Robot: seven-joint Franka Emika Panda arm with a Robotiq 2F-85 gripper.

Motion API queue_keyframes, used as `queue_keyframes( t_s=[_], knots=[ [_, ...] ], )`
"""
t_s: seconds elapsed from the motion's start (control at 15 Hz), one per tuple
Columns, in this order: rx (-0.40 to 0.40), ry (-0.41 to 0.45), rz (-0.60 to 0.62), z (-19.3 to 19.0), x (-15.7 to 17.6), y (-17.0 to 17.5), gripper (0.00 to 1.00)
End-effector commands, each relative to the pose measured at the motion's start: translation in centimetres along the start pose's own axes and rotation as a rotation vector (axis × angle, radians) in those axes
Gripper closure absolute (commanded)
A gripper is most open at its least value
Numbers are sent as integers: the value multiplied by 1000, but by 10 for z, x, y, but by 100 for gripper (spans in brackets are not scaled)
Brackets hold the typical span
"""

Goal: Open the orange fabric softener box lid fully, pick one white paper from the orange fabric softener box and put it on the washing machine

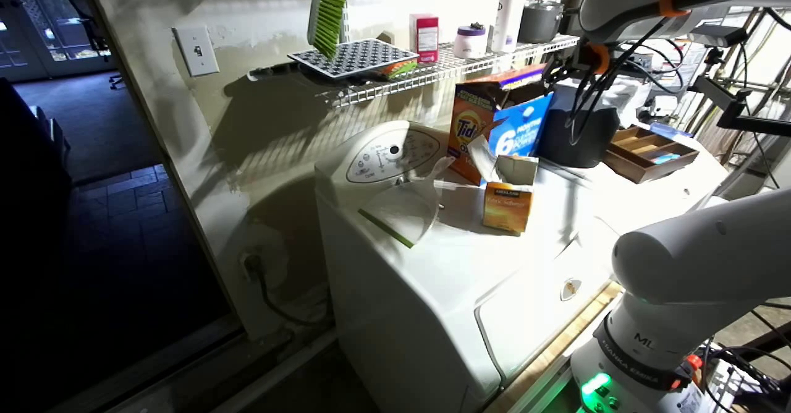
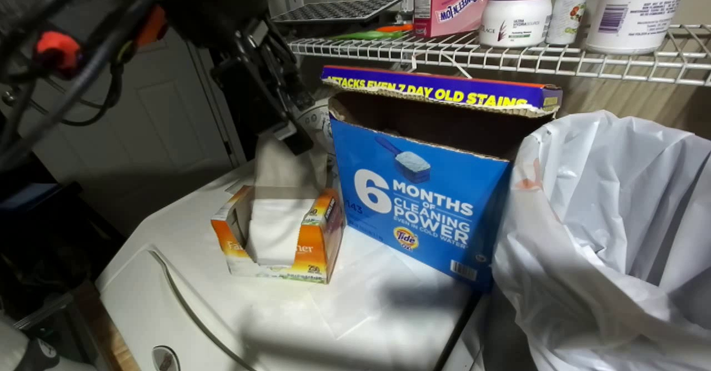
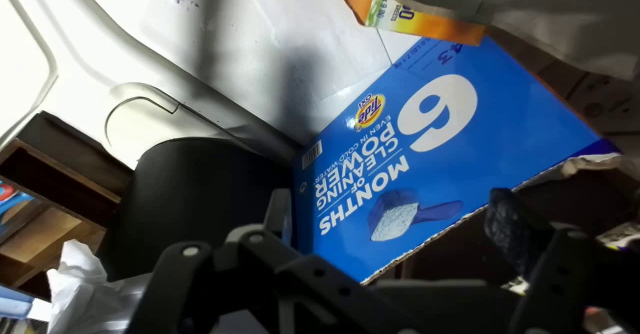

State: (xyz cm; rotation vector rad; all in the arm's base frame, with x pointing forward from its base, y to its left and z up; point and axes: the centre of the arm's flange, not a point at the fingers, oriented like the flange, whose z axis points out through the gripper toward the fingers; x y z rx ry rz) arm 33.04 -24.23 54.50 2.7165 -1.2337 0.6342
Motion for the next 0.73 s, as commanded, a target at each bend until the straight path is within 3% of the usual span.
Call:
queue_keyframes(
  t_s=[0.0, 0.07, 0.13, 0.67],
  knots=[
    [-47, -26, 64, -26, -30, -4, 0],
    [-86, -61, 73, -31, -36, -5, 0],
    [-34, -36, 43, -18, -16, -4, 0],
    [-68, -63, 65, -24, -28, -4, 0]
  ],
)
